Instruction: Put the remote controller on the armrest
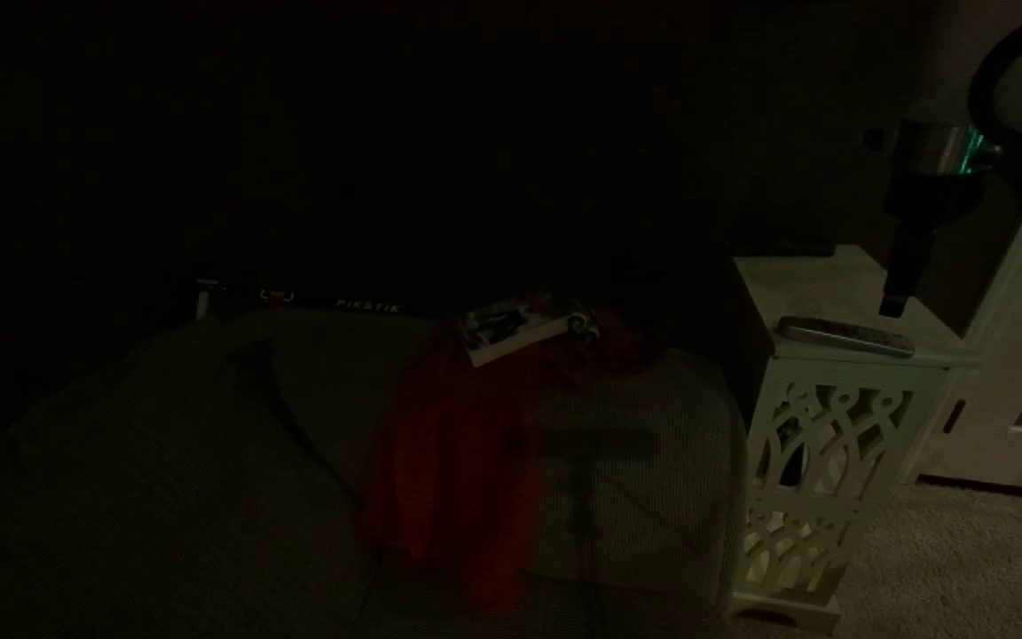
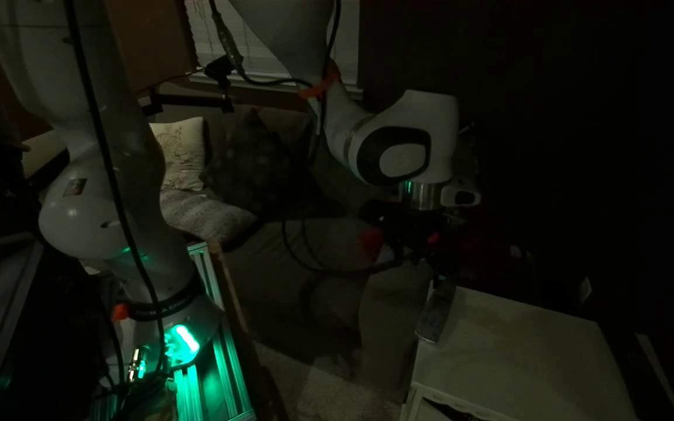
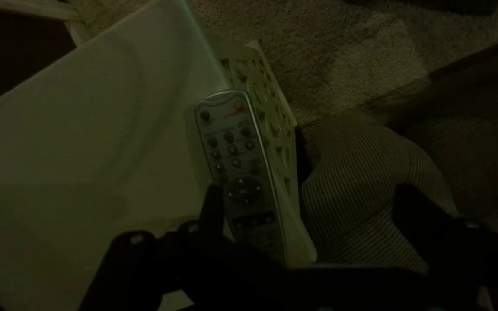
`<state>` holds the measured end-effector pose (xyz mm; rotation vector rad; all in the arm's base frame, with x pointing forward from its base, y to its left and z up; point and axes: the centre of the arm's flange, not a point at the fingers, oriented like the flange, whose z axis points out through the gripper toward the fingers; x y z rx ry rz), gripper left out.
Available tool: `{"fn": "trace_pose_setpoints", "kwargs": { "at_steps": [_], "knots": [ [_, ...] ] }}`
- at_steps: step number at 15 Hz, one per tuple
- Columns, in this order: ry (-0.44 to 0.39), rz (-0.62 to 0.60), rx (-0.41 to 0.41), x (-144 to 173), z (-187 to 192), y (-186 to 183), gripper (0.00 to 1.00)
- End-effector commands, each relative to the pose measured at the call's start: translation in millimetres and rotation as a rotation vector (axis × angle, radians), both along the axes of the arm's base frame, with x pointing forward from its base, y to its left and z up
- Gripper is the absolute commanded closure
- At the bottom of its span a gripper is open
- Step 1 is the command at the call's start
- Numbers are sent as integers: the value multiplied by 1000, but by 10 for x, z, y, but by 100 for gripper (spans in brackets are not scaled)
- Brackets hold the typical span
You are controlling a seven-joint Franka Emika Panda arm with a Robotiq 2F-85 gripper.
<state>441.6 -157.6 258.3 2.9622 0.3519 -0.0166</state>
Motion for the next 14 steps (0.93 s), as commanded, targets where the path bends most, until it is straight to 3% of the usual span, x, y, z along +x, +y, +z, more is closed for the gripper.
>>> {"fn": "trace_pose_setpoints", "kwargs": {
  "at_steps": [1, 6, 14],
  "knots": [
    [-2, 105, 57, 109, -251, -239, 0],
    [-22, 84, 37, 301, -561, -348, 0],
    [35, 132, 61, 570, -849, -574, 0]
  ]
}}
